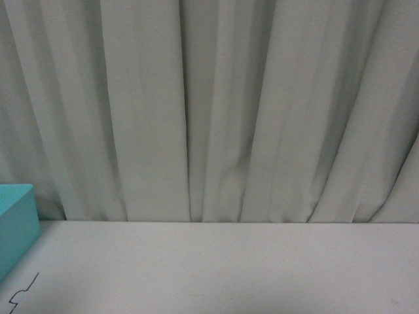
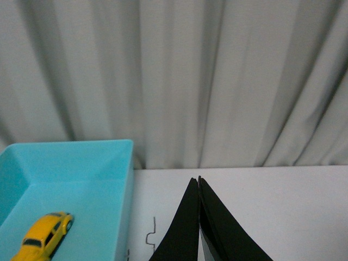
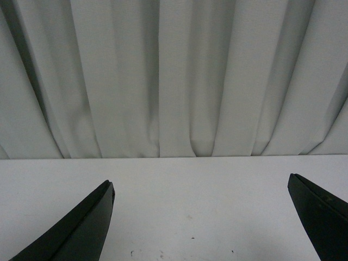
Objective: Wind up and store yellow beetle toy
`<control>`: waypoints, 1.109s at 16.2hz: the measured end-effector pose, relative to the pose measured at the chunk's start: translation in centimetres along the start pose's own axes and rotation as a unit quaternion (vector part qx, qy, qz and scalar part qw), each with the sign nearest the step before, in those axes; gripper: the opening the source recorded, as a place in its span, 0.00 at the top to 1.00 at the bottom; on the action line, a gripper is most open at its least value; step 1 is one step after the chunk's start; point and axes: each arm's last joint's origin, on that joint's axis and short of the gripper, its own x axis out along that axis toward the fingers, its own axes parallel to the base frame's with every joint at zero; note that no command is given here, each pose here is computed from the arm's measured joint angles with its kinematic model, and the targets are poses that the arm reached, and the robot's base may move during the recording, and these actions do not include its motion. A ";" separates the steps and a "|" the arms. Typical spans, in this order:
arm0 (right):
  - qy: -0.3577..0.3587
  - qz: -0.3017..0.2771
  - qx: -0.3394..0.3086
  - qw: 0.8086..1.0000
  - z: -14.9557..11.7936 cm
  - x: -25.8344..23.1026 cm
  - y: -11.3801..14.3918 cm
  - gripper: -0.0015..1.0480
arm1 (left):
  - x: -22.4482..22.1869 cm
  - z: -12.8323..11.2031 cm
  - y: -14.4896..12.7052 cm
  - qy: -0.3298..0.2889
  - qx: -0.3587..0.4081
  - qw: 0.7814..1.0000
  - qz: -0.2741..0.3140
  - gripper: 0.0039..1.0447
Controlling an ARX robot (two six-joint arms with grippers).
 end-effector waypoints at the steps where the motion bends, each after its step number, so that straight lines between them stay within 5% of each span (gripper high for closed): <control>1: 0.000 -0.001 0.000 1.000 0.0 0.0 0.0 0.06 | -0.2 -0.3 0.1 0.002 0.000 1.000 0.008 0.99; 18: 0.000 0.000 0.000 1.000 0.0 0.0 0.0 0.06 | -3.0 -2.1 0.1 -0.001 -0.001 1.000 0.010 0.99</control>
